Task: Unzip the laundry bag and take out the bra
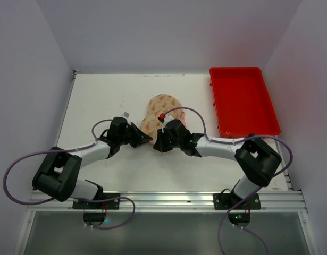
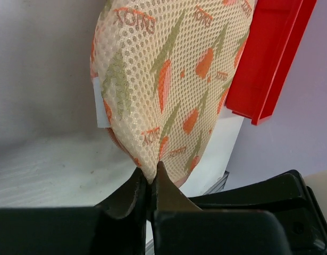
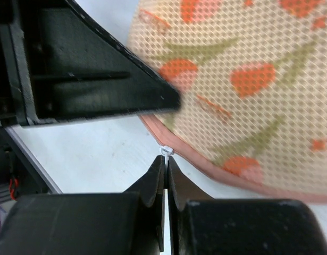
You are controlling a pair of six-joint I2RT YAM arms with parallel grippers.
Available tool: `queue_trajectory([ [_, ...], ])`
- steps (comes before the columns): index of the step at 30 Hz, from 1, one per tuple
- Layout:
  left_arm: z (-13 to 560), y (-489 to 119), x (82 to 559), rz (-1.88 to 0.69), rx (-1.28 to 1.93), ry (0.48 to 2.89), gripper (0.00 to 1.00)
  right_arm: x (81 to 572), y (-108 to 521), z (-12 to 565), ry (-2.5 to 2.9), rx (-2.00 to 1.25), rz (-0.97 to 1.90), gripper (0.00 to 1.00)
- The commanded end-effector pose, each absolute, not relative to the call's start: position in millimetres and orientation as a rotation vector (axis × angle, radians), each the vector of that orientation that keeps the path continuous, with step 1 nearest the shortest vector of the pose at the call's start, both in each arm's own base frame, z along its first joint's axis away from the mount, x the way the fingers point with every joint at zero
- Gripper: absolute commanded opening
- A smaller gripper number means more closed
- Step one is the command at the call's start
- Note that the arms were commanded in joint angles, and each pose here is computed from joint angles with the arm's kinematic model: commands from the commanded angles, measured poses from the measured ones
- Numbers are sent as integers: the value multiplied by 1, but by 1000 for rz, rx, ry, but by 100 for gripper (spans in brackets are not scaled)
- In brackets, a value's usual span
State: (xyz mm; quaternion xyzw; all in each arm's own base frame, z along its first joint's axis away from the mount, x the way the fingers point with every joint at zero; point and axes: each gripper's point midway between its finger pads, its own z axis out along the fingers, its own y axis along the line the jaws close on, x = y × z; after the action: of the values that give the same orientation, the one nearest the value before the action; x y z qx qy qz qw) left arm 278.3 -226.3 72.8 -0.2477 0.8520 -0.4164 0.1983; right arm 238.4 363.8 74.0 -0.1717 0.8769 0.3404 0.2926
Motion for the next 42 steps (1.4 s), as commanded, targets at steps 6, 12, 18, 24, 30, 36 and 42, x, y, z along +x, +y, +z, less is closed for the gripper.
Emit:
queue_trajectory([
  [6,61,-188,290,-1094,-693,2392,0,248,282,79,2309,-308,648,0],
  [12,43,-170,277,-932,-479,2592,0,264,211,84,2330,-79,611,0],
  [18,41,-148,304,-709,-412,2614,1,260,226,85,2336,-260,701,0],
  [24,63,-170,366,-817,-395,2535,36,244,296,95,2324,-382,899,0],
  [30,82,-184,377,-938,-421,2501,74,241,372,107,2303,-450,1074,0],
  [36,78,-169,317,-948,-617,2435,91,255,396,105,2283,-464,1102,0],
  [42,95,-208,291,-1110,-561,2368,91,256,396,96,2293,-481,1077,0],
])
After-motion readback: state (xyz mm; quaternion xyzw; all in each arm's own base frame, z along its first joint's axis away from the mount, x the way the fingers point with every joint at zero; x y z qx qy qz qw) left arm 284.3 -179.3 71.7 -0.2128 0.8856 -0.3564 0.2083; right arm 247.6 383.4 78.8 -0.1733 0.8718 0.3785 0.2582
